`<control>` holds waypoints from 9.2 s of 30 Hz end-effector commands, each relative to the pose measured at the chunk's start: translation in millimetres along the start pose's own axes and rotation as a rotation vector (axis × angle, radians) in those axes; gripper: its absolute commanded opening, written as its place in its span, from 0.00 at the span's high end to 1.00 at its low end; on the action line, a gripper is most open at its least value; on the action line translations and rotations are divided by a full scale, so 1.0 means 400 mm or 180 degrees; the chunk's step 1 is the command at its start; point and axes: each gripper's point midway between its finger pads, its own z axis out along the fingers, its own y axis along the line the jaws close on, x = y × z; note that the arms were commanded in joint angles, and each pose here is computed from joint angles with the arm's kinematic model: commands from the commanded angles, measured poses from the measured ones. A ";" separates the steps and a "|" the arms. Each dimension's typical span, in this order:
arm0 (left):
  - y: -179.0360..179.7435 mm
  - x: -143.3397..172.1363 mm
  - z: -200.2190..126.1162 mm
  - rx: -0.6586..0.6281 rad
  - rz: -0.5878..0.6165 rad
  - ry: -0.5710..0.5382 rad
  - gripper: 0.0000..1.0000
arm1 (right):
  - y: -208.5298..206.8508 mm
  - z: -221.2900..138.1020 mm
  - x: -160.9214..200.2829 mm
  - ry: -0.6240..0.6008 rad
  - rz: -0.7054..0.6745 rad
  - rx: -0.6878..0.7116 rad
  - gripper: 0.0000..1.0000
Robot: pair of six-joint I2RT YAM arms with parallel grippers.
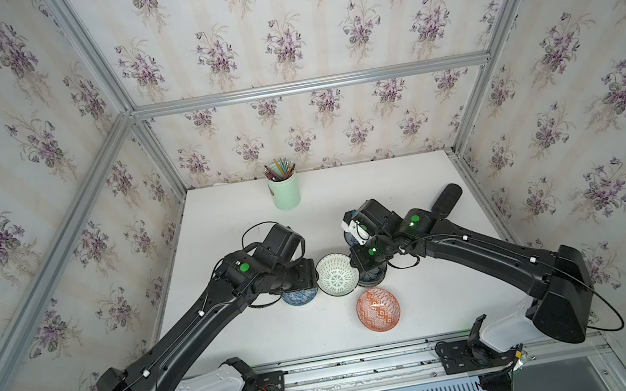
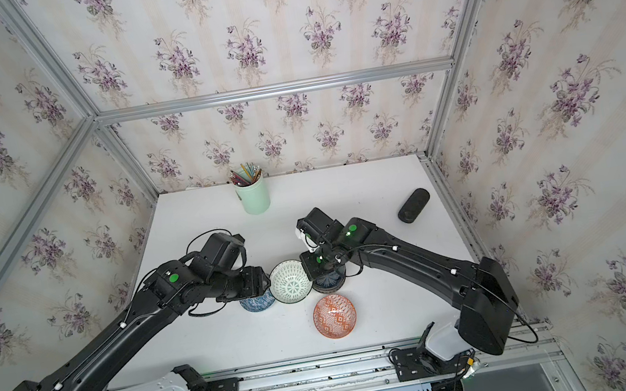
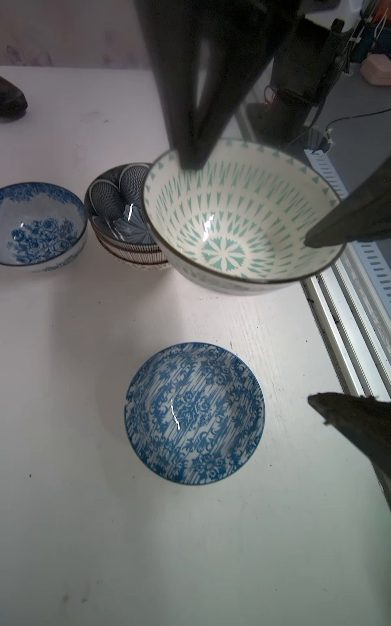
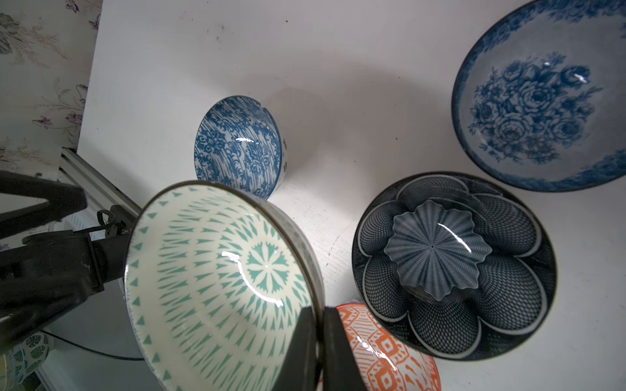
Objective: Stack the bowls
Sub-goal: Place the bowl on the bowl, then pick up the bowl from the center of the board.
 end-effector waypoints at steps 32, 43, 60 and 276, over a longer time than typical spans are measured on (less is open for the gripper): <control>0.173 0.042 0.021 -0.0187 -0.0580 -0.0195 0.29 | -0.235 0.004 -0.024 -0.0258 0.0635 0.0161 1.00; 0.174 0.048 0.026 -0.0183 -0.0584 -0.0160 0.29 | -0.279 0.010 -0.012 -0.0282 0.0772 0.0179 1.00; 0.175 0.051 0.034 -0.0177 -0.0582 -0.0142 0.29 | -0.281 0.034 0.012 -0.0182 0.0801 0.0115 1.00; 0.167 0.147 0.017 0.0141 -0.0693 0.0101 0.29 | -0.156 0.038 0.345 0.0423 0.0696 0.0078 1.00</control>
